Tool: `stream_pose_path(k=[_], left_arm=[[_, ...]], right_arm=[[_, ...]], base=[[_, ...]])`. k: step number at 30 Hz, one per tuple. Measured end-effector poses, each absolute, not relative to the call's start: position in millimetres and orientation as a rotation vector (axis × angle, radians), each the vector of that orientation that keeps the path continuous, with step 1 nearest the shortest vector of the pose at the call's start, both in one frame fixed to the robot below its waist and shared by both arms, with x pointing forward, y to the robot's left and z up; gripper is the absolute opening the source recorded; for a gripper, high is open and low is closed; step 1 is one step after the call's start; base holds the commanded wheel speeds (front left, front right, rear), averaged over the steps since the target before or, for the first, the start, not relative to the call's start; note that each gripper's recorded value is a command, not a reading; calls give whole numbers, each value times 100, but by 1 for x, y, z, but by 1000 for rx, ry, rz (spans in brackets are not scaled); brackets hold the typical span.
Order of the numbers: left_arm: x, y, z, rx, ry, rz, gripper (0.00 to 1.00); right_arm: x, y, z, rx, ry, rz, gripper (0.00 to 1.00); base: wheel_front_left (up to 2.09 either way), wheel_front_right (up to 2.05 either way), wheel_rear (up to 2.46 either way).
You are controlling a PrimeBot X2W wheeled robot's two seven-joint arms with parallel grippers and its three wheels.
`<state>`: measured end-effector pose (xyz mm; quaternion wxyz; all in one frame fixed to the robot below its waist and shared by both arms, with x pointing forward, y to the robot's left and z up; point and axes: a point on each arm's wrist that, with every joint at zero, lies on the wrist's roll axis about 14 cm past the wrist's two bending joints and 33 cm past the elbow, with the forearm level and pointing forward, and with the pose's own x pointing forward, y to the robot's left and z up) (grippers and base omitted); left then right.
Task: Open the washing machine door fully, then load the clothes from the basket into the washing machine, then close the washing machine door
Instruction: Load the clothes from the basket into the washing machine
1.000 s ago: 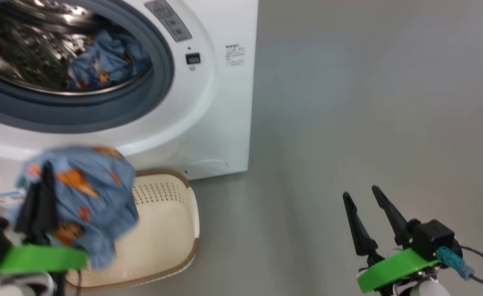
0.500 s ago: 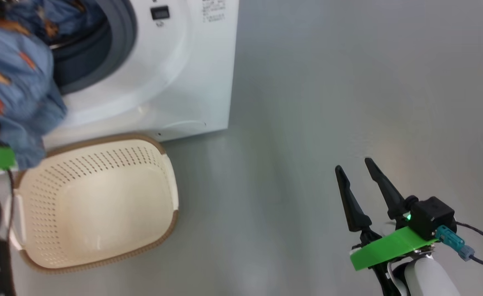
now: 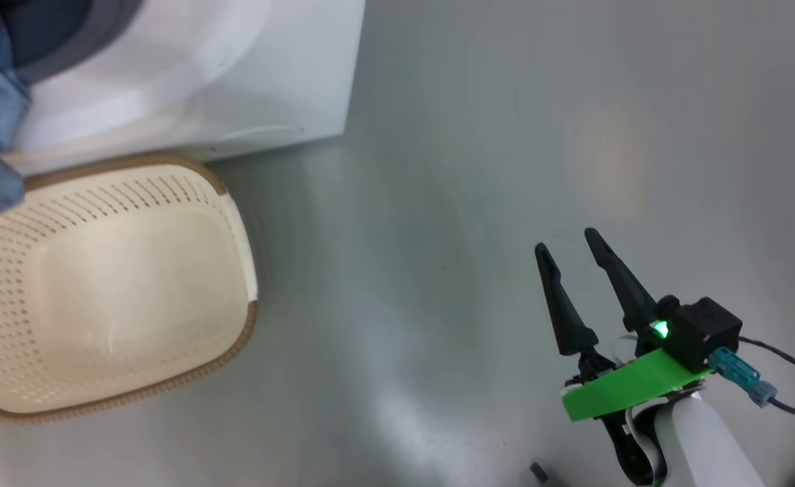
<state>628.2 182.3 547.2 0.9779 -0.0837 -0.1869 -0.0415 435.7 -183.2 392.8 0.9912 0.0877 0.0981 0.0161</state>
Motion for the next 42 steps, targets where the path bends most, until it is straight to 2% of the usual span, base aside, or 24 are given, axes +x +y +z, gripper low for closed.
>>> stream_pose_path(k=[15, 22, 31, 36, 42], left_arm=[[693, 140, 425, -71, -69, -223, 0], [736, 137, 416, 2, 78, -230, 0], [755, 131, 404, 3, 185, -218, 0], [764, 130, 409, 6, 162, -205, 0], [774, 118, 447, 30, -94, -239, 0]], right_arm=[[443, -176, 343, 210, 308, 40, 100], [442, -167, 325, 227, 354, 62, 100], [435, -161, 315, 242, 389, 71, 100], [432, -156, 310, 250, 408, 83, 100], [429, -155, 303, 266, 428, 79, 100]], base=[[0, 0, 0], [0, 0, 0], [0, 0, 0], [0, 0, 0], [0, 0, 0]])
